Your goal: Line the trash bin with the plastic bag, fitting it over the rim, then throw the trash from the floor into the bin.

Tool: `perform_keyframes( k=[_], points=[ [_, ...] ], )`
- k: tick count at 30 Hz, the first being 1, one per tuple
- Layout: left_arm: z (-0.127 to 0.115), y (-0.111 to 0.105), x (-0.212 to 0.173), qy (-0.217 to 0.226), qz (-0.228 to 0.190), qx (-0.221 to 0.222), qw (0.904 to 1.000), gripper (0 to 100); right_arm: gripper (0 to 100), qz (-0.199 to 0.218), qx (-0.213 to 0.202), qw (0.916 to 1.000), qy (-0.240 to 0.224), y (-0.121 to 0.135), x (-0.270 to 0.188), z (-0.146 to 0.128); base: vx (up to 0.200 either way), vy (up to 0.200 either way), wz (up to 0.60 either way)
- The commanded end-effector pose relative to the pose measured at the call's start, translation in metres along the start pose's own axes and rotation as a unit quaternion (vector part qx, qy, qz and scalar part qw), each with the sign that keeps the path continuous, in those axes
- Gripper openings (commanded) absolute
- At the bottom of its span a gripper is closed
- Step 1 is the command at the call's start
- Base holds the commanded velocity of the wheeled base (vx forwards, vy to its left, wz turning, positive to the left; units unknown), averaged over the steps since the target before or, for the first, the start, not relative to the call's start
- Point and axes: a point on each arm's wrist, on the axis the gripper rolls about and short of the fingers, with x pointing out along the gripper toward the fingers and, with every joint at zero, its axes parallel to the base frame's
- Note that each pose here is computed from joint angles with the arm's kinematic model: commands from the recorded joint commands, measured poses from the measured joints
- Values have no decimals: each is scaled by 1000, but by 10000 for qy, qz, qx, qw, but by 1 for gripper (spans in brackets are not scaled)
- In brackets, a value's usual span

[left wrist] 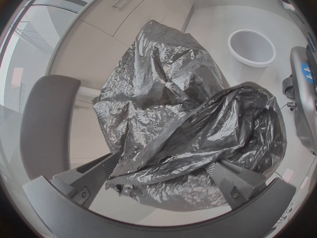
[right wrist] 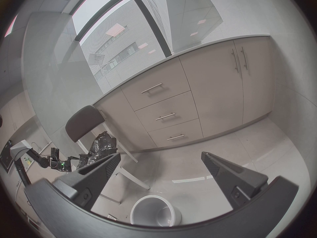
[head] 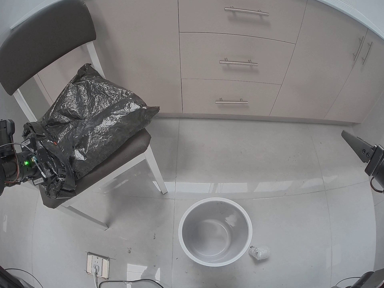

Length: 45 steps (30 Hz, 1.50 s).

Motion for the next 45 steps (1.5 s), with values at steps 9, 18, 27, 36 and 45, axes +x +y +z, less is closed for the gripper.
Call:
perform_keyframes(
  k=[9, 18, 27, 36, 45],
  points=[
    [17, -8, 7, -307, -74, 183, 9993, 100, 100, 11, 2, 10000, 21, 0, 0, -1, 0, 0, 0],
    [22, -19, -4, -389, -174, 219, 9989, 100, 100, 22, -3, 10000, -15, 1, -1, 1, 0, 0, 0],
    [19, -16, -11, -327, -48, 218, 9992, 100, 100, 20, -9, 10000, -8, 0, -1, 0, 0, 0, 0],
    [14, -26, -19, -236, -135, 169, 9995, 100, 100, 29, -13, 10000, -37, 1, -1, 2, 0, 0, 0],
    [19, -35, -15, -335, -336, 201, 9987, 100, 100, 29, -13, 10000, -37, 1, -1, 2, 0, 0, 0]
  ],
)
